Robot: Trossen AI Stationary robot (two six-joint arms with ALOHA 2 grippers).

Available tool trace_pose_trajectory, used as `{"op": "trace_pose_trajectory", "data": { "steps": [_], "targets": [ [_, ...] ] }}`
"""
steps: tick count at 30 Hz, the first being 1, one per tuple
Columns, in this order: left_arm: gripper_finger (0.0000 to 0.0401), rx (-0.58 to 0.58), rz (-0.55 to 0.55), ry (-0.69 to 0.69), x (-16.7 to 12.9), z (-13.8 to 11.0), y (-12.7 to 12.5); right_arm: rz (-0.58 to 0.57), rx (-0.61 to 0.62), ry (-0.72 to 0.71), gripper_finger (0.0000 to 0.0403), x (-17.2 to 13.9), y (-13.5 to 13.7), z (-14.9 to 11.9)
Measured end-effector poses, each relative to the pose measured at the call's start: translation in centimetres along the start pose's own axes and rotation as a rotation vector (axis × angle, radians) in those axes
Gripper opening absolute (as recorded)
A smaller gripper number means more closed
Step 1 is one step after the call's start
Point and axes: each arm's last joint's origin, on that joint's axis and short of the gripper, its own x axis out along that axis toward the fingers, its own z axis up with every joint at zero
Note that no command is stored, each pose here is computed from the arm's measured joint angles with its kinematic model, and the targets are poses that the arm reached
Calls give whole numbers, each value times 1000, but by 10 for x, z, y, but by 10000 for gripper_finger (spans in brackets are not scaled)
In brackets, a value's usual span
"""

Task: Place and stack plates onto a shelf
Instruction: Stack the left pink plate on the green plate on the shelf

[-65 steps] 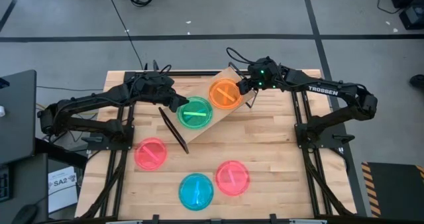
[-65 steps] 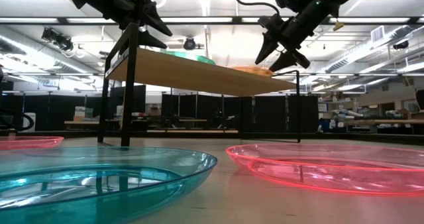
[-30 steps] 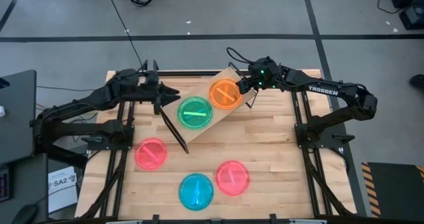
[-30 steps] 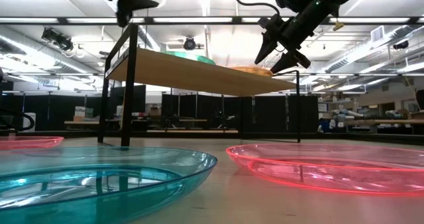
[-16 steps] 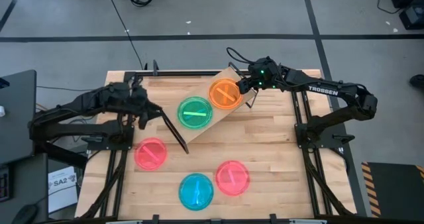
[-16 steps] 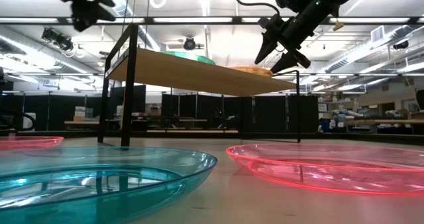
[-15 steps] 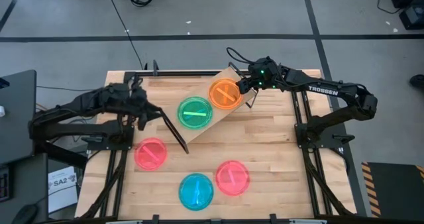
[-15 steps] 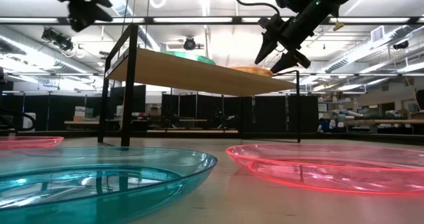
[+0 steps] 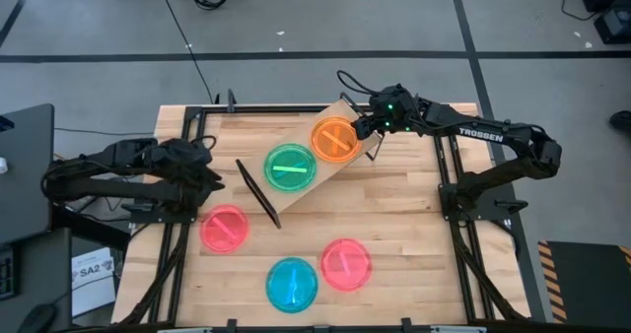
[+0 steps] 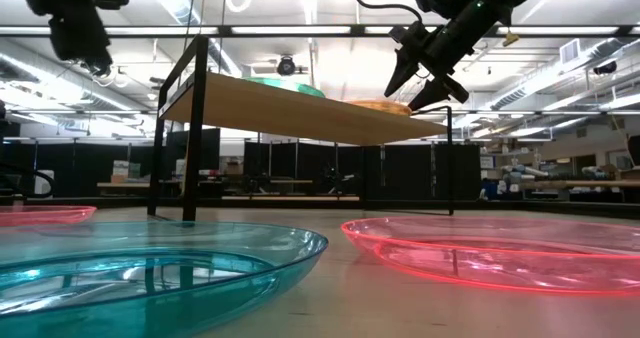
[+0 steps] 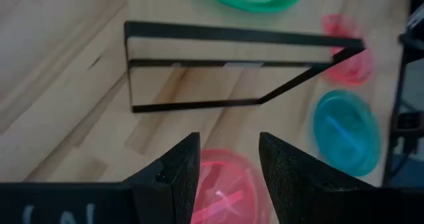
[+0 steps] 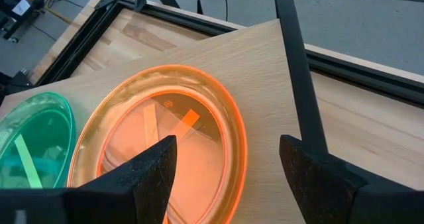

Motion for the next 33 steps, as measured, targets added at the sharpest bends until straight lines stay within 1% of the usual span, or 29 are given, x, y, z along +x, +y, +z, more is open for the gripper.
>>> {"op": "trace_pose_trajectory", "data": {
  "steps": [5,8,13,16,19,27,30,33],
  "targets": [
    [162,5,50,14,0,-4,1,0,0,0,272,0,0,0],
    [162,13,52,12,0,-5,-1,0,0,0,272,0,0,0],
    [162,-15,52,30,0,-7,-2,0,0,0,272,0,0,0],
    [162,-32,78,58,1,-11,-1,0,0,0,272,0,0,0],
    [162,-47,101,94,11,-18,1,0,0,0,272,0,0,0],
    [162,-50,121,240,54,-50,11,0,0,0,272,0,0,0],
    [162,-52,87,234,63,-54,11,0,0,0,272,0,0,0],
    [162,-52,94,244,70,-59,14,1,0,0,272,0,0,0]
  ]
}}
